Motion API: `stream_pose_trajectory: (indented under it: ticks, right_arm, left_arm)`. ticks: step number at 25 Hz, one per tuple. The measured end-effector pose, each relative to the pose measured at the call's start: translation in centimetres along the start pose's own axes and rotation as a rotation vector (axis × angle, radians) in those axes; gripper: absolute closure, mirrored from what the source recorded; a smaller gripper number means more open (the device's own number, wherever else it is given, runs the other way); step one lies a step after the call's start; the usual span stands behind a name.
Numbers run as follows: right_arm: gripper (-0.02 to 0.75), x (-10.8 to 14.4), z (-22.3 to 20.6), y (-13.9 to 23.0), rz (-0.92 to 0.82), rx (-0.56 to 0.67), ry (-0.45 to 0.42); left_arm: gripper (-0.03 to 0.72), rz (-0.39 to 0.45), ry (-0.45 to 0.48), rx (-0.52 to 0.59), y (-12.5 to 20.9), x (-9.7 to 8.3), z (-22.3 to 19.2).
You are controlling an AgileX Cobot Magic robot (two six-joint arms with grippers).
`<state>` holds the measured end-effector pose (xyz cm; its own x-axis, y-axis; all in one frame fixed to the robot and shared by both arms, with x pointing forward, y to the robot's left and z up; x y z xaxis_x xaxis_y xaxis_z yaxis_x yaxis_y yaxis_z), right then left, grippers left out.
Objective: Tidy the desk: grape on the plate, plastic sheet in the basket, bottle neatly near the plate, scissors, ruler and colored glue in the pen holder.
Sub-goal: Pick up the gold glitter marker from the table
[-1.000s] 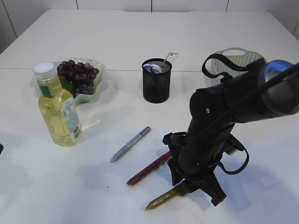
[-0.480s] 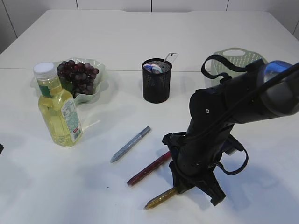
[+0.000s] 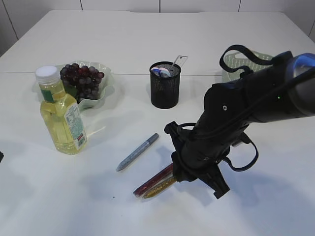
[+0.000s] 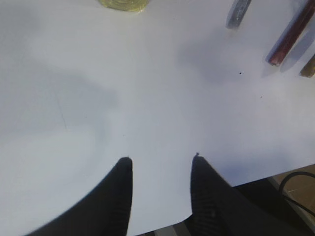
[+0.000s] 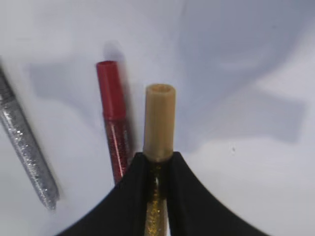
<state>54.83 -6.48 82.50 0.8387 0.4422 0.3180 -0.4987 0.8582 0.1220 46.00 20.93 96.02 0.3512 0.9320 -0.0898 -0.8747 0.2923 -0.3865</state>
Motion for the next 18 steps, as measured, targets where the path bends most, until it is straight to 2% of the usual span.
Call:
stream_pose_trajectory:
  ticks: [4,12,18]
  right_arm:
    - [0.637,0.8,0.5,-0.8,0.044,-0.006,-0.037]
    - [0.637,3.3,3.0,-5.4,0.076,-0.023,-0.164]
    - [0.637,4.2,4.0,-8.1,0.211,-0.003,-0.232]
  left_arm:
    - [0.399,0.000,0.000,0.000,0.0,0.0,0.0]
    - [0.399,0.000,0.001,0.008,0.2,0.0,0.0]
    - [0.399,0.000,0.001,0.010,0.2,0.0,0.0]
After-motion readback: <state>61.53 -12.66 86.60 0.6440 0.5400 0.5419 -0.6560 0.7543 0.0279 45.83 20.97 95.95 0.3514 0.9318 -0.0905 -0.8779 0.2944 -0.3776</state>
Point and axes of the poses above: a point on each arm's last joint axis where the gripper is mounted, z pointing back along that axis away from the gripper, x along the wrist's bending axis when the last joint is at zero, y = z × x, the point moved 10 cm from there along -z, pointing out along that axis toward the gripper, and after that the axes turned 8 degrees about -z, right-handed, at the moved point
